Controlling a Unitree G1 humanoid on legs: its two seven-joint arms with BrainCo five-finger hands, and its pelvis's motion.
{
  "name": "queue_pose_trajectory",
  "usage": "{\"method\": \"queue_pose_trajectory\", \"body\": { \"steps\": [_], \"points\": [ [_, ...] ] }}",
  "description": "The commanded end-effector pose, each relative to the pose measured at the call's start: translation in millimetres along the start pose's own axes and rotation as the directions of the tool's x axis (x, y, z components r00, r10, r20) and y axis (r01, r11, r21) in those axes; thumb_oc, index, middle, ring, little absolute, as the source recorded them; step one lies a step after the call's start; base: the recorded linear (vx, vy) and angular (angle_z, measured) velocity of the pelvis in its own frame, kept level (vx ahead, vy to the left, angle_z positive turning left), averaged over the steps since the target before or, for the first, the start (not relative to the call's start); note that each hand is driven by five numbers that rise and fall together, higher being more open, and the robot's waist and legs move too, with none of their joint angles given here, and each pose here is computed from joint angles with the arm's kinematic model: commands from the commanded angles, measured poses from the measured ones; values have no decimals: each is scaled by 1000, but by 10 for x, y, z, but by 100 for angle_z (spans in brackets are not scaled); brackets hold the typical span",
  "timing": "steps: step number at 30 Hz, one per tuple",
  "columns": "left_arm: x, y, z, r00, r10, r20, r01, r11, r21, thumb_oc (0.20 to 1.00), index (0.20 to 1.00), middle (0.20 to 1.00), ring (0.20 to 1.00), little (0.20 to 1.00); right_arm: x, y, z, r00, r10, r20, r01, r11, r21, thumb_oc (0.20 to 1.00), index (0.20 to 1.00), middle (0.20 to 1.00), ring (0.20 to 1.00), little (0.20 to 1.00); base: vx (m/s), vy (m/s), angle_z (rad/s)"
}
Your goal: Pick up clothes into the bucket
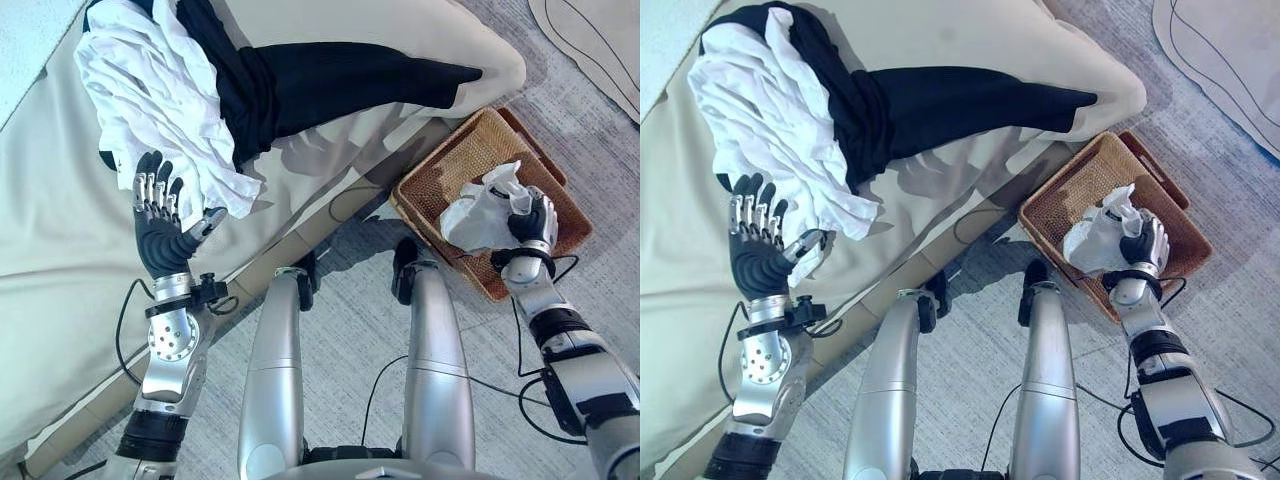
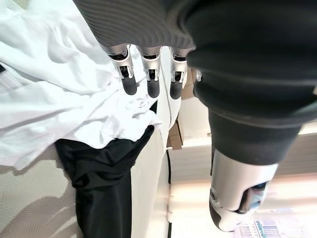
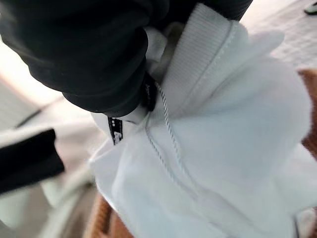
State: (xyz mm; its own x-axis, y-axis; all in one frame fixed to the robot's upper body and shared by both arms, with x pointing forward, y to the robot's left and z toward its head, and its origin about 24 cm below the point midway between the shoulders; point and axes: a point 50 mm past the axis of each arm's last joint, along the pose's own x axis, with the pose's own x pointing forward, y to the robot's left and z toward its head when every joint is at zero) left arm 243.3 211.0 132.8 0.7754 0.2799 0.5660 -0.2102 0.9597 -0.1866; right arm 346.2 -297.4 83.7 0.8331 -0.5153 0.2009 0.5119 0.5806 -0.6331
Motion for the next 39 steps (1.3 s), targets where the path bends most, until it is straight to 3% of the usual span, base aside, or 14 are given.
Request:
{"method": "queue_pose_trajectory", "body": {
  "steps": [1, 6, 28, 29, 30, 32, 39],
  "points": [
    [-39, -4, 153, 997, 10, 81, -6, 999, -53, 1000, 1000, 1000, 1000, 1000, -21, -65, -205, 999, 14, -42, -19, 991, -134, 200, 200, 200, 200, 200, 0, 0, 0],
    [-40, -6, 174, 997, 6, 81, -2, 998, -58, 1000, 1000, 1000, 1000, 1000, 42, -187, -265, 995, -29, -95, 15, 988, -152, 200, 200, 200, 200, 200, 11, -1, 7],
    [-37, -1, 205, 996, 9, 88, -2, 997, -71, 1000, 1000, 1000, 1000, 1000, 233, -426, -84, 989, -137, -52, 126, 976, -178, 200, 200, 200, 200, 200, 1, 1, 1],
    [-35, -1, 189, 997, 10, 81, -4, 997, -72, 1000, 1000, 1000, 1000, 1000, 238, -422, -80, 988, -140, -61, 127, 977, -173, 338, 338, 338, 338, 338, 0, 0, 0],
    [-32, -6, 191, 996, 9, 83, -3, 997, -73, 1000, 1000, 1000, 1000, 1000, 238, -424, -88, 987, -142, -69, 128, 976, -175, 736, 736, 736, 736, 736, 0, 0, 0],
    [-31, -9, 190, 997, 10, 82, -4, 997, -75, 1000, 1000, 1000, 1000, 1000, 241, -407, -71, 986, -146, -75, 132, 977, -166, 1000, 1000, 1000, 1000, 1000, 0, 0, 0],
    [-9, -11, 176, 996, 11, 84, -5, 998, -68, 1000, 1000, 1000, 1000, 1000, 229, -392, -85, 973, -184, -143, 178, 983, -50, 1000, 1000, 1000, 1000, 1000, -4, 3, 0]
  ]
}}
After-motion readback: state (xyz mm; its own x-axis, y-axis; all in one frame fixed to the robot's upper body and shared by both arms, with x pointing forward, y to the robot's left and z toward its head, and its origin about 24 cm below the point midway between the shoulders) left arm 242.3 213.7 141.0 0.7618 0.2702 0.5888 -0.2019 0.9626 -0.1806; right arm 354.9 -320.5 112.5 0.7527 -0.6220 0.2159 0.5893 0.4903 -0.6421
